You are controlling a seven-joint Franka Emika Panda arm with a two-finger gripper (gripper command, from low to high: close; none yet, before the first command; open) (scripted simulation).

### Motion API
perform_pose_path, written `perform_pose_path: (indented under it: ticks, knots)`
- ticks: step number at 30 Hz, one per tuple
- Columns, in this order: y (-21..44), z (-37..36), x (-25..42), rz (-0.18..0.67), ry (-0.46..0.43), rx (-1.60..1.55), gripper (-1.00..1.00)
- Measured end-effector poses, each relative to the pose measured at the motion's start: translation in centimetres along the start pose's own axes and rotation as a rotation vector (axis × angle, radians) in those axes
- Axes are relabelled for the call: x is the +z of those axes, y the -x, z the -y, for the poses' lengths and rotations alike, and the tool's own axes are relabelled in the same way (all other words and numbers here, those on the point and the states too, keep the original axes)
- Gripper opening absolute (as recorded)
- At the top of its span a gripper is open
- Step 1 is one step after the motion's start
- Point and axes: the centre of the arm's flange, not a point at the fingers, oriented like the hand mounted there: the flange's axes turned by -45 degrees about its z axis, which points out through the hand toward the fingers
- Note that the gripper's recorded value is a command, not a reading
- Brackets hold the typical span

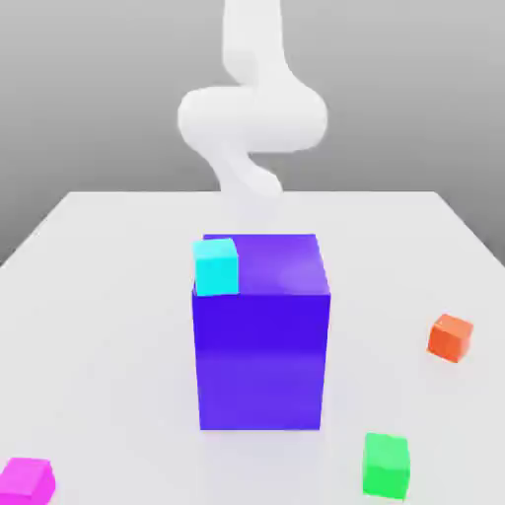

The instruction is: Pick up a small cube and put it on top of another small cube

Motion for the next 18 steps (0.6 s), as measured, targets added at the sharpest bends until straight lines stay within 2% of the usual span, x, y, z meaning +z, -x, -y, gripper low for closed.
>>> perform_pose_path:
  ticks: [9, 18]
  knots:
    - [0.9, -6.9, 15.3, 0.218, -0.062, 0.039, 0.0]
    - [6.9, -14.2, 28.8, 0.415, -0.058, 0.083, 0.0]
